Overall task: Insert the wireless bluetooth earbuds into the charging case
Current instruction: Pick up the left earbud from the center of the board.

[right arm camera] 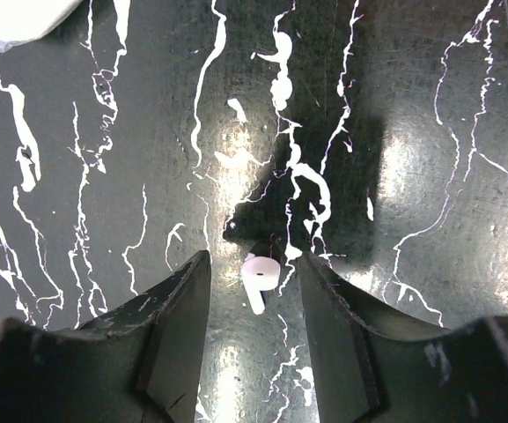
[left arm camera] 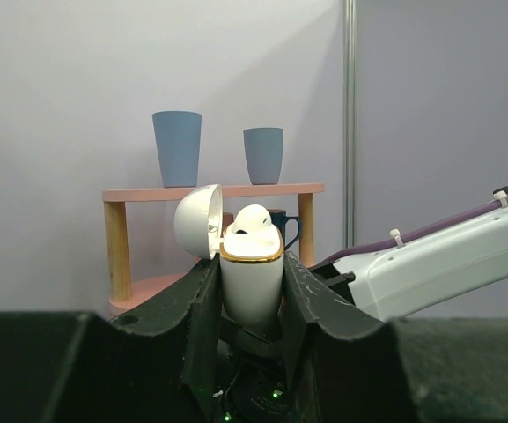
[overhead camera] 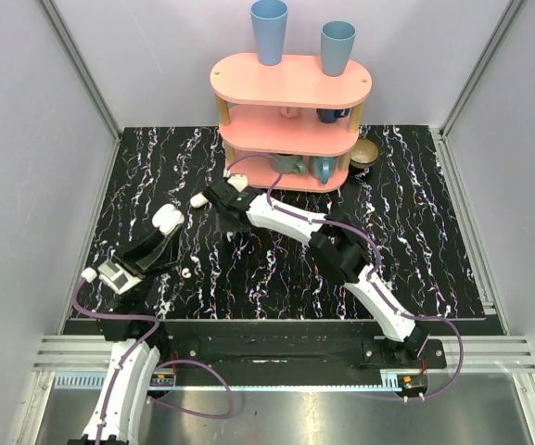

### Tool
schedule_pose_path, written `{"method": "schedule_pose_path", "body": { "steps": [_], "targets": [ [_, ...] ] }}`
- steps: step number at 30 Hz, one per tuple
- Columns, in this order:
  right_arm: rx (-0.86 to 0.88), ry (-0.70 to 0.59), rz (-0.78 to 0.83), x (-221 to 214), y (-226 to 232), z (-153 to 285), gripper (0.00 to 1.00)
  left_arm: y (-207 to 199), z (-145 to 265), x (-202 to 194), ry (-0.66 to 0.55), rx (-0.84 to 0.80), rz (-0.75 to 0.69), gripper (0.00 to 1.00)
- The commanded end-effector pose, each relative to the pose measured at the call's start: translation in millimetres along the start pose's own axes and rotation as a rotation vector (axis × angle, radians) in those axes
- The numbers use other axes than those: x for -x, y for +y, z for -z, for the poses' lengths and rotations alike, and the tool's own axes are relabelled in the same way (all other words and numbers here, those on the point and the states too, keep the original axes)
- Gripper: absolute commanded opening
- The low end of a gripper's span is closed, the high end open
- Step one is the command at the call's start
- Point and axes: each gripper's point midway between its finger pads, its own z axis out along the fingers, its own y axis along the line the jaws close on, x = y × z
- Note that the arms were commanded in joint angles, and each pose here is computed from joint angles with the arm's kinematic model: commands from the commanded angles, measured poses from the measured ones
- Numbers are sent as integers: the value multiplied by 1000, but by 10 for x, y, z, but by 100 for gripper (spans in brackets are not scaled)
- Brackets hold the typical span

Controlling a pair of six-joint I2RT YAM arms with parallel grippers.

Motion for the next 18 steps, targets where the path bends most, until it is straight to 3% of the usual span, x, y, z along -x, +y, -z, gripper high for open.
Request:
{"method": "schedule_pose_path", "body": {
  "steps": [1, 18],
  "targets": [
    [7, -12, -11, 13, 103, 19, 52, 75, 205, -286, 41, 40, 9, 0],
    [-5, -7, -1, -62, 105, -8, 47, 90, 208, -294, 44, 48, 8, 0]
  ]
}}
